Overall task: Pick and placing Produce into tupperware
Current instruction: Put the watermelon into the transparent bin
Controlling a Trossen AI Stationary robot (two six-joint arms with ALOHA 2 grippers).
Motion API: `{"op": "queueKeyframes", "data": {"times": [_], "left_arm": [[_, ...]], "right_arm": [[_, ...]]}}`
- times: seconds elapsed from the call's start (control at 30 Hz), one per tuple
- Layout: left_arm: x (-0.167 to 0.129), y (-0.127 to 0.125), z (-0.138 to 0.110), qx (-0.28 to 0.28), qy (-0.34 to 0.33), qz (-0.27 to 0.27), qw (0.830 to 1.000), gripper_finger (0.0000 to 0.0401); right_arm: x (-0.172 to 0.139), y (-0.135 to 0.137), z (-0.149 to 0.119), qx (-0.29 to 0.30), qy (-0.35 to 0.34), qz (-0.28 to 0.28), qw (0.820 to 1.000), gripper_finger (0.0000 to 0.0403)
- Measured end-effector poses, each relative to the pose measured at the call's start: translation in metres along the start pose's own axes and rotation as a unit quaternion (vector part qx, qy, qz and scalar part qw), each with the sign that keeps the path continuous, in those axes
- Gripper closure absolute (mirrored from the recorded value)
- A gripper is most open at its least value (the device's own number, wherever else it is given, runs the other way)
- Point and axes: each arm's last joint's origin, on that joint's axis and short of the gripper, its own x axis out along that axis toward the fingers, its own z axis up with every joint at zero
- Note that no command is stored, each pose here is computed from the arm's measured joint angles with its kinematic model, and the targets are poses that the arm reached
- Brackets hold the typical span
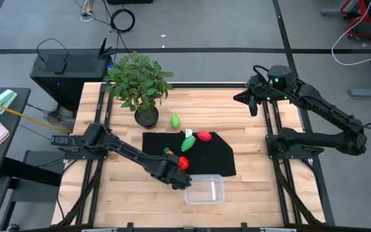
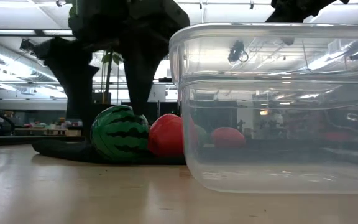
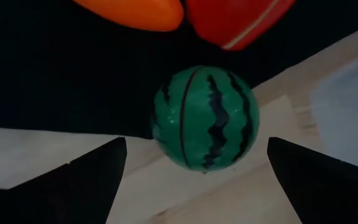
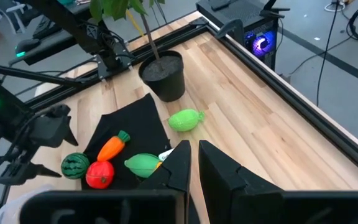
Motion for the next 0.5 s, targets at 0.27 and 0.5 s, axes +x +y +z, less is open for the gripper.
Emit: {"op": "queueKeyframes", "data": {"times": [0.27, 0.5], "left_arm": [[0.012, -0.005, 0.0, 0.0, 0.0, -0.002, 1.0, 0.0003], [0.019, -0.005, 0.001, 0.0, -0.004, 0.004, 1.0, 0.0002]], "right_arm": [[0.002, 0.0, 0.0, -0.001, 0.003, 0.002, 1.0, 0.0365], [0.003, 0.0, 0.0, 0.0, 0.005, 0.002, 1.0, 0.0365]]}}
